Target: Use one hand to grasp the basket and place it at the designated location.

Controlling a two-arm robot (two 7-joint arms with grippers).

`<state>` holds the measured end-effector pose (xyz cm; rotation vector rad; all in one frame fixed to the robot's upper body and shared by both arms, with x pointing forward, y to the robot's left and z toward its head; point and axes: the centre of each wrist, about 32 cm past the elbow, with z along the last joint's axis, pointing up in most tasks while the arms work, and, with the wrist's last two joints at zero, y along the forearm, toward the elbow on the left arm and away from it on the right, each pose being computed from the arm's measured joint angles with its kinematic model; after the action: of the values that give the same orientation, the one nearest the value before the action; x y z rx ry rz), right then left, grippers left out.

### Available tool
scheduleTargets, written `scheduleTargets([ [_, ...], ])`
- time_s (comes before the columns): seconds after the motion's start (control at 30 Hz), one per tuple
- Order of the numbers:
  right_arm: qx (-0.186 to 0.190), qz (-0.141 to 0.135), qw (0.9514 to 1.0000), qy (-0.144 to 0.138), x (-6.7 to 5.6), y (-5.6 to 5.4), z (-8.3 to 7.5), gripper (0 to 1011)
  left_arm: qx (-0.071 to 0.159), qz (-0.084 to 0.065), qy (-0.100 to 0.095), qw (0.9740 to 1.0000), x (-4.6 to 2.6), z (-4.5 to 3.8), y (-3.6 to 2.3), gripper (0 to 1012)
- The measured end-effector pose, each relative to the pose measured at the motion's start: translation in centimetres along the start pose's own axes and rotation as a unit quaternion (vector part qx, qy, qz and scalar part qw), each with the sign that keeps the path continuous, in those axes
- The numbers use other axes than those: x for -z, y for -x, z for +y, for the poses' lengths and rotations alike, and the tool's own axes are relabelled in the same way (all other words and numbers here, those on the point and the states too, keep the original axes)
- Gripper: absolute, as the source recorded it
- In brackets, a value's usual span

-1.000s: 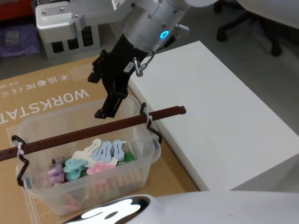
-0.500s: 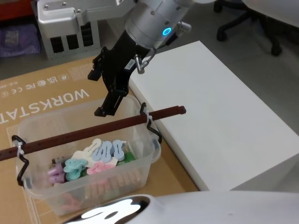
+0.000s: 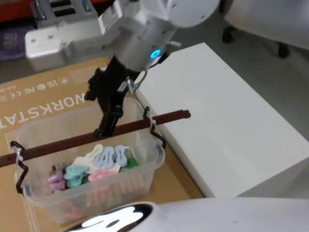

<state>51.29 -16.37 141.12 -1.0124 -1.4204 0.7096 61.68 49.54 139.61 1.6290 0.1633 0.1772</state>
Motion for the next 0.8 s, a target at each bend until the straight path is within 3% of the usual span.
scheduleTargets([
  [0.8,-0.065,-0.004,0.9979,0.001,-0.4,-1.1,5.7,1001,0.000,0.000,0.000,1.0000,-0.01,0.00,0.00,0],
])
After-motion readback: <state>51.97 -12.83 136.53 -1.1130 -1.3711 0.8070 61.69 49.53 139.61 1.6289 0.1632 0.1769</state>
